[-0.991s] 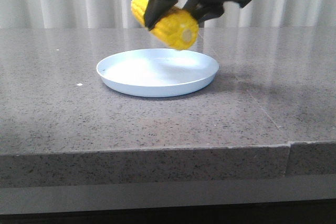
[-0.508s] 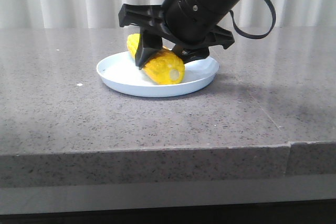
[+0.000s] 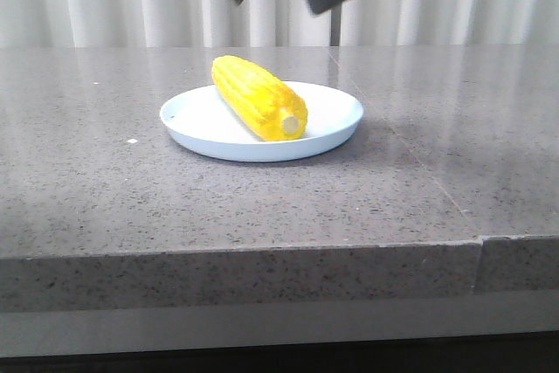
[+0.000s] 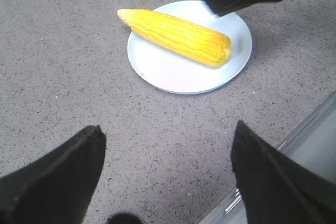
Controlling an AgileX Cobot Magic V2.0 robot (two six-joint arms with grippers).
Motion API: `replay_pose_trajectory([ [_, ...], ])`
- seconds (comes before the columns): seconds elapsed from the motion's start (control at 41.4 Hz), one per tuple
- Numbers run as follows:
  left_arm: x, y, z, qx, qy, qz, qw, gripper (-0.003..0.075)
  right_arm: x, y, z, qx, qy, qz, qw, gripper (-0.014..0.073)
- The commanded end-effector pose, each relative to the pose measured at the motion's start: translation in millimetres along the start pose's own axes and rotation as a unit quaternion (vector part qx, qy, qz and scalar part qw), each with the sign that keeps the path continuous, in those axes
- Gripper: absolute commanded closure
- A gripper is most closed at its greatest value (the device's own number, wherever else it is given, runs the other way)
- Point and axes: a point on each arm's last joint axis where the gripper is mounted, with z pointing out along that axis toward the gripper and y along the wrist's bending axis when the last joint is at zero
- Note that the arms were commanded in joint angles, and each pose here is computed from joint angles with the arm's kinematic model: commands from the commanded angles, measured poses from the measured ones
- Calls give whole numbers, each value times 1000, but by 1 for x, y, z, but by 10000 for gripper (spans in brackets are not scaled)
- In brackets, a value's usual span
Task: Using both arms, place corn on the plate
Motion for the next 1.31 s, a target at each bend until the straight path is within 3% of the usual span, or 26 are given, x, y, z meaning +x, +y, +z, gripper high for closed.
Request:
replay_pose_trajectory([
  [0.0,-13,0,-7,1,-49,-3,999,228,-13,6,-49,9,-26,-52,998,1],
  [0.145,-13,0,-7,1,-49,-3,999,228,-2,6,-96,23,4,-78,997,1],
  [0.266,-13,0,-7,1,-49,-3,999,228,13,7,-133,19,-11,-80,997,1],
  [0.677,-13,0,-7,1,-49,-3,999,228,96,-5,-225,38,-18,-82,996,1],
  [0.991,-13,0,-7,1,-49,-3,999,228,133,-17,-257,71,-51,-75,993,1],
  [1.282,-14,0,-7,1,-55,-3,998,228,135,-18,-257,72,-53,-77,993,18],
])
